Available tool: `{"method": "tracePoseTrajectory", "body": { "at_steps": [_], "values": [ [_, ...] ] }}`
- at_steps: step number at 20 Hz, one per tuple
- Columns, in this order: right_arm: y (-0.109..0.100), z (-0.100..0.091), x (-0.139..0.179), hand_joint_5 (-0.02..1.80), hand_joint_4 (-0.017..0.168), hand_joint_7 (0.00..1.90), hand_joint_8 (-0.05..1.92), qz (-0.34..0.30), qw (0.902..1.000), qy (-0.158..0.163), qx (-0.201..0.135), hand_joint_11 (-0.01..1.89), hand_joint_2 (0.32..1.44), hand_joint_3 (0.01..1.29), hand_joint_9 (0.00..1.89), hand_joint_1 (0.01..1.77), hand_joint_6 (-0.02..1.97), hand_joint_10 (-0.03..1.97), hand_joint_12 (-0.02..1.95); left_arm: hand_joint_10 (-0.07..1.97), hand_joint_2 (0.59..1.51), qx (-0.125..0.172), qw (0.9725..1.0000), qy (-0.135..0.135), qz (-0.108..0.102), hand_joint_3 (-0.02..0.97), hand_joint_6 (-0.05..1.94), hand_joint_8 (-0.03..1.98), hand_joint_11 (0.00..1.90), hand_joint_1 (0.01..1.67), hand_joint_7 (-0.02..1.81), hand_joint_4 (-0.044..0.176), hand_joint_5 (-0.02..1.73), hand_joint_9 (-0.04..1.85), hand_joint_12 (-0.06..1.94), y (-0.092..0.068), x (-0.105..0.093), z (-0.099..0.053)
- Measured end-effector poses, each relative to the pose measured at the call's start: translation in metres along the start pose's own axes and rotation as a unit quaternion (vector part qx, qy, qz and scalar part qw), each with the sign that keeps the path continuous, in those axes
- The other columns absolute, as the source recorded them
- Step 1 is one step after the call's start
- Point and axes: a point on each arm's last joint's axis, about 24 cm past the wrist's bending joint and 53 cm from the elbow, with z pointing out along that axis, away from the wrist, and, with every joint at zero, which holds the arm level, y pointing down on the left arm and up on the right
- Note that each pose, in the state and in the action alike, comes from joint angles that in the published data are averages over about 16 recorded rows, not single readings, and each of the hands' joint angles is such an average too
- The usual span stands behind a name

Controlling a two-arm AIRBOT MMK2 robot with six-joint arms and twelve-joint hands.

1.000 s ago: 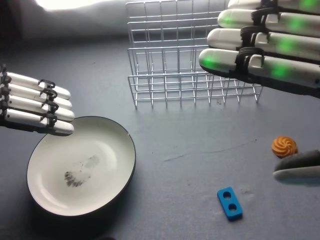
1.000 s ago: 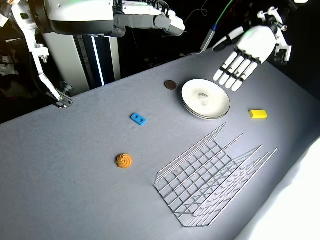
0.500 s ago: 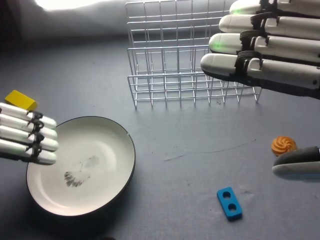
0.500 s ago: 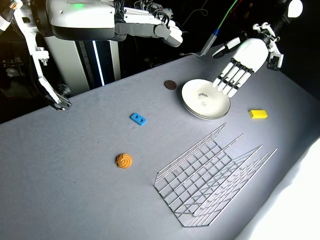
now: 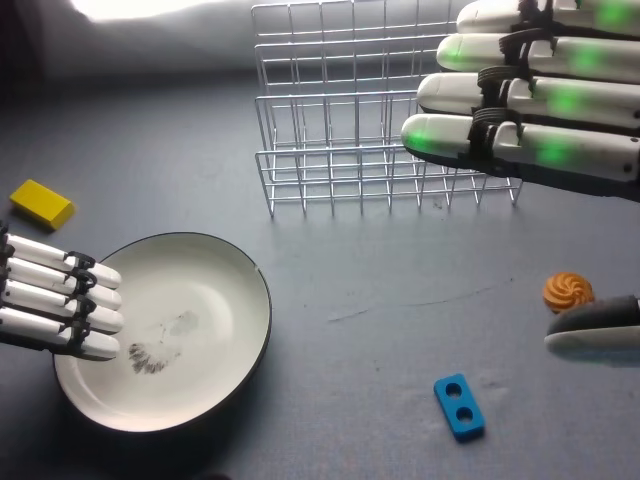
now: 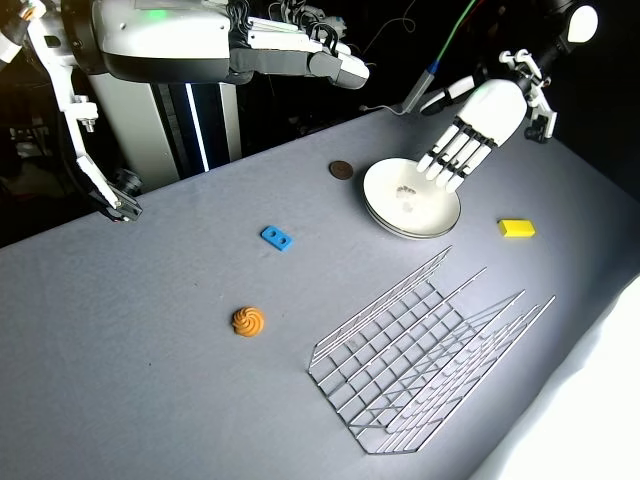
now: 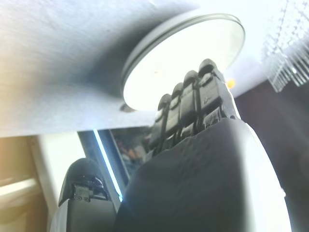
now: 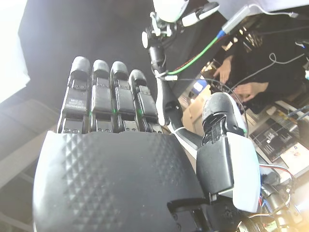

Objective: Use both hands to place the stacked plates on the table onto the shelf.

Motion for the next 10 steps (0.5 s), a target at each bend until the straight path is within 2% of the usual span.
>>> {"method": "tracePoseTrajectory", "body": {
  "at_steps": [10],
  "values": [
    [0.001, 0.0, 0.001, 0.14, 0.003, 0.17, 0.01, -0.003, 1.0, 0.002, -0.002, 0.01, 1.23, 0.01, 0.15, 0.02, 0.02, 0.02, 0.42, 0.01, 1.117, -0.01, 0.9998, 0.013, -0.008, 0.019, 0.01, -0.01, 0.02, 0.02, 0.02, -0.005, 0.02, 0.02, 0.0, 0.006, 0.014, 0.008]
  ]
}}
